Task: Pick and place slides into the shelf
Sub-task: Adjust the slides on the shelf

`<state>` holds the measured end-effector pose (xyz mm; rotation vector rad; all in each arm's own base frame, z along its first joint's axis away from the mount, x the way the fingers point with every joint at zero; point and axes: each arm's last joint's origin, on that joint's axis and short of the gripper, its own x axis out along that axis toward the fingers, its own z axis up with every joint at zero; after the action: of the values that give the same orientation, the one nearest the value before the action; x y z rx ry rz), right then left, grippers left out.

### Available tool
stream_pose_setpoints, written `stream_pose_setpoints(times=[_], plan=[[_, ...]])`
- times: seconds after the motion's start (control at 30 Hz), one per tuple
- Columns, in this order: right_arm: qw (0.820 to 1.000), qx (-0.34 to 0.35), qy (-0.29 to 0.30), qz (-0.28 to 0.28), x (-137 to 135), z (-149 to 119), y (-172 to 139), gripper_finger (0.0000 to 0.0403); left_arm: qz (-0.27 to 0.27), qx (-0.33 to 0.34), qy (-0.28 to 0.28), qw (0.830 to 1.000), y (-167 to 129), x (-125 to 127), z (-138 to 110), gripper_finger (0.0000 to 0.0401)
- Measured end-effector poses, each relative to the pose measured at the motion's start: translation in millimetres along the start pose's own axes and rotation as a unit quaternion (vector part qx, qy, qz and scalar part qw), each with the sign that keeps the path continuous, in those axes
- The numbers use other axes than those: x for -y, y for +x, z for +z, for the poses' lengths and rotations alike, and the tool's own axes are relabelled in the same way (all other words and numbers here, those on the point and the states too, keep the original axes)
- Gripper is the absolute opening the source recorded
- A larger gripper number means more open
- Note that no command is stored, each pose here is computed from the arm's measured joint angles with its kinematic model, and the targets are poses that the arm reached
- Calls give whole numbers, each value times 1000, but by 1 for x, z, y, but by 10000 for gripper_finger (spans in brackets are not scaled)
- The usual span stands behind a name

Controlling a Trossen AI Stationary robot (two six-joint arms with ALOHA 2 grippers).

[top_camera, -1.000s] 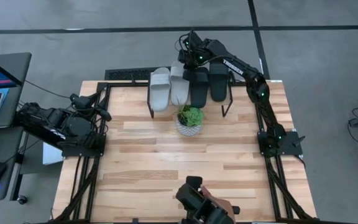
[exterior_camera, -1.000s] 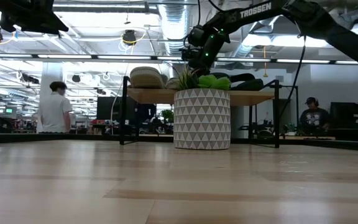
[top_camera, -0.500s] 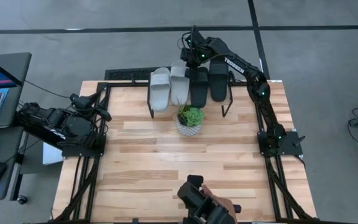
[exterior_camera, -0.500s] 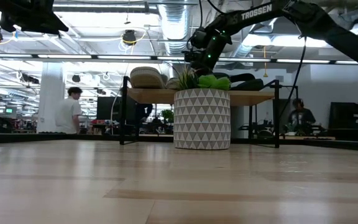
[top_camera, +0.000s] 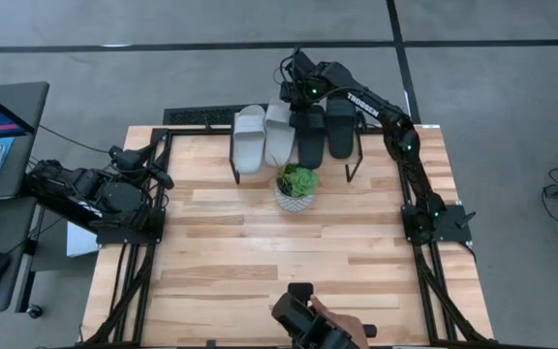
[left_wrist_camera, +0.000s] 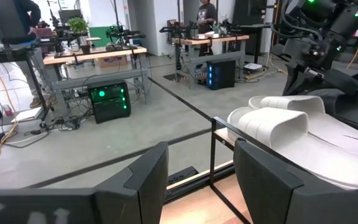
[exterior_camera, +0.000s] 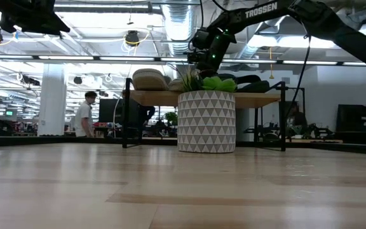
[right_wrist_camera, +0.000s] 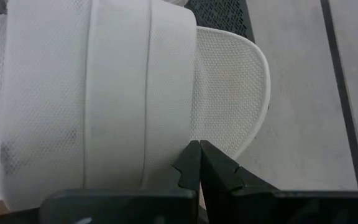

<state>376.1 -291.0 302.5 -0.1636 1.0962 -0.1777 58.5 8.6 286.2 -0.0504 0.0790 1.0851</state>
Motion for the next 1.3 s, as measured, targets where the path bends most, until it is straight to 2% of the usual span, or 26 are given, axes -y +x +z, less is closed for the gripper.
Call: stream_pose_setpoints(times=[0.23, 0.6, 0.8, 0.97, 1.3], plan=[[1000, 2, -8, 1, -3, 3, 0, 0, -11, -8, 0, 1000, 0, 1, 0, 171], [999, 31, -10, -31, 7, 5, -1, 0, -21, -14, 0, 1000, 0, 1, -1, 171], [998, 45, -23, -26, 7, 7, -1, 0, -20, -14, -1, 1000, 0, 1, -1, 171], [998, 66, -24, 1, 6, 8, -1, 0, -19, -13, 0, 1000, 0, 1, -1, 171], [997, 60, -35, 22, -3, 10, 0, 0, -18, -13, 0, 1000, 0, 1, -1, 171]])
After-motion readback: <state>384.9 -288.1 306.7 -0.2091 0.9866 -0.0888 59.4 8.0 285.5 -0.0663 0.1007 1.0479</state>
